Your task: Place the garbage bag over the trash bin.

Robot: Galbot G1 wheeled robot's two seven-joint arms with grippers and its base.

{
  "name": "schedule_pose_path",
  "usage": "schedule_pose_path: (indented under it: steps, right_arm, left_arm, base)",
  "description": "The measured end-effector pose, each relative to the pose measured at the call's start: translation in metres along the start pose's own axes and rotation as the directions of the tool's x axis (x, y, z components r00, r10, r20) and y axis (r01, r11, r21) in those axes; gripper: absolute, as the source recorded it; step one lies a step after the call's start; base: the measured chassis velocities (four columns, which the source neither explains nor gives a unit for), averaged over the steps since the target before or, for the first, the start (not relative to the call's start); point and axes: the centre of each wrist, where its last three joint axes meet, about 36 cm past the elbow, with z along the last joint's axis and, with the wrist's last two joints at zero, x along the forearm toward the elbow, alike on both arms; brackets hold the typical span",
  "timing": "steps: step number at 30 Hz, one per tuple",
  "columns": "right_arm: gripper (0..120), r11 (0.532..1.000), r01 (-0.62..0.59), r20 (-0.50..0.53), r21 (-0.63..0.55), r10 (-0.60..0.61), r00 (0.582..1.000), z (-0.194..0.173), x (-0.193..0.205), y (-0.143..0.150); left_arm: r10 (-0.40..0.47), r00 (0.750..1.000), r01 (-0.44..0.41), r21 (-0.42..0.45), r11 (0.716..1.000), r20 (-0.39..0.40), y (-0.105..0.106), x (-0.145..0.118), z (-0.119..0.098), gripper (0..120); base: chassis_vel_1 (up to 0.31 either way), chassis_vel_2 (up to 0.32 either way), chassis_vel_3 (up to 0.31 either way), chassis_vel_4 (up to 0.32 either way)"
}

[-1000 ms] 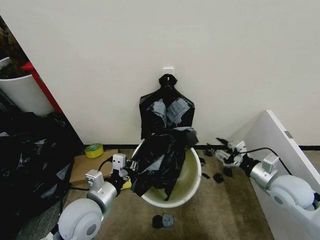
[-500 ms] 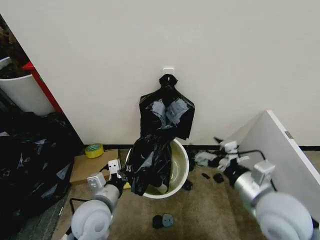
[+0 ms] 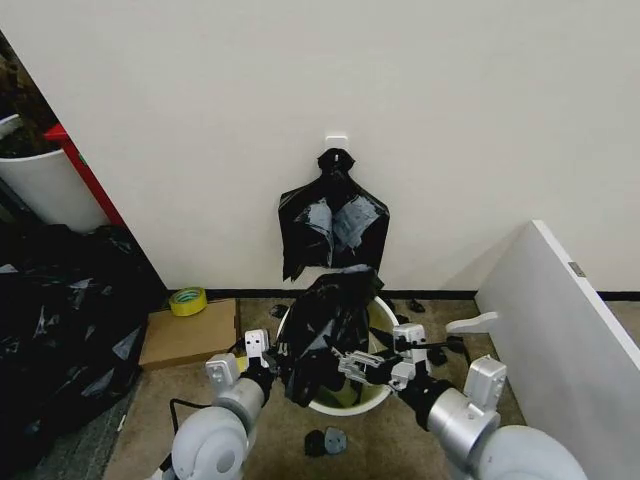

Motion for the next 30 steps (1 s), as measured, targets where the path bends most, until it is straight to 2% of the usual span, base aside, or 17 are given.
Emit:
schedule_pose_path:
  steps: [5,11,13,14,15,16,19,24,26,28,30]
  right_arm:
    - [89,1.000,-0.029,-0.017,0.006,0.029,0.999,0.002,-0.003,-0.004]
    - [64,0.994,-0.098,-0.039,0.036,0.100,0.994,0.008,-0.010,-0.013]
    - [61,0.994,-0.105,-0.041,0.038,0.106,0.994,0.009,-0.011,-0.013]
    - [54,0.993,-0.112,-0.044,0.038,0.113,0.993,0.010,-0.011,-0.014]
    - [52,0.993,-0.112,-0.044,0.037,0.113,0.993,0.010,-0.011,-0.014]
    - [46,0.993,-0.110,-0.045,0.034,0.112,0.993,0.010,-0.011,-0.014]
    - [39,0.994,-0.105,-0.043,0.031,0.106,0.993,0.009,-0.011,-0.013]
    - [18,0.995,-0.097,-0.040,0.022,0.098,0.994,0.009,-0.011,-0.012]
    - [15,0.995,-0.096,-0.038,0.020,0.097,0.995,0.009,-0.011,-0.012]
    - [3,0.996,-0.091,-0.034,0.014,0.092,0.995,0.009,-0.011,-0.012]
    - [0,0.996,-0.088,-0.031,0.012,0.089,0.996,0.009,-0.011,-0.012]
  left_arm:
    - [0.001,1.000,-0.001,-0.010,1.000,0.001,0.000,0.002,0.003,1]
    - [0.019,1.000,-0.019,-0.036,0.999,0.002,-0.003,0.005,0.009,1]
    - [0.022,1.000,-0.022,-0.037,0.999,0.003,-0.004,0.006,0.009,1]
    - [0.030,1.000,-0.030,-0.034,0.999,0.005,-0.005,0.008,0.008,1]
    - [0.031,1.000,-0.031,-0.033,0.999,0.006,-0.005,0.008,0.008,1]
    - [0.032,0.999,-0.032,-0.033,0.999,0.008,-0.005,0.008,0.006,1]
    - [0.031,0.999,-0.031,-0.036,0.999,0.009,-0.004,0.009,0.006,1]
    - [0.034,0.999,-0.033,-0.045,0.998,0.015,-0.004,0.011,0.004,1]
    - [0.035,0.999,-0.034,-0.047,0.998,0.015,-0.004,0.011,0.005,1]
    - [0.036,0.999,-0.035,-0.050,0.998,0.017,-0.005,0.012,0.004,1]
    - [0.035,0.999,-0.034,-0.054,0.998,0.017,-0.004,0.012,0.004,1]
  base:
    - [0.000,0.000,0.000,0.000]
    - [0.000,0.000,0.000,0.000]
    - [0.000,0.000,0.000,0.000]
    - [0.000,0.000,0.000,0.000]
    - [0.000,0.000,0.000,0.000]
    - [0.000,0.000,0.000,0.000]
    - [0.000,0.000,0.000,0.000]
    - [0.000,0.000,0.000,0.000]
    - [0.000,0.000,0.000,0.000]
    - [0.000,0.000,0.000,0.000]
    - [0.000,0.000,0.000,0.000]
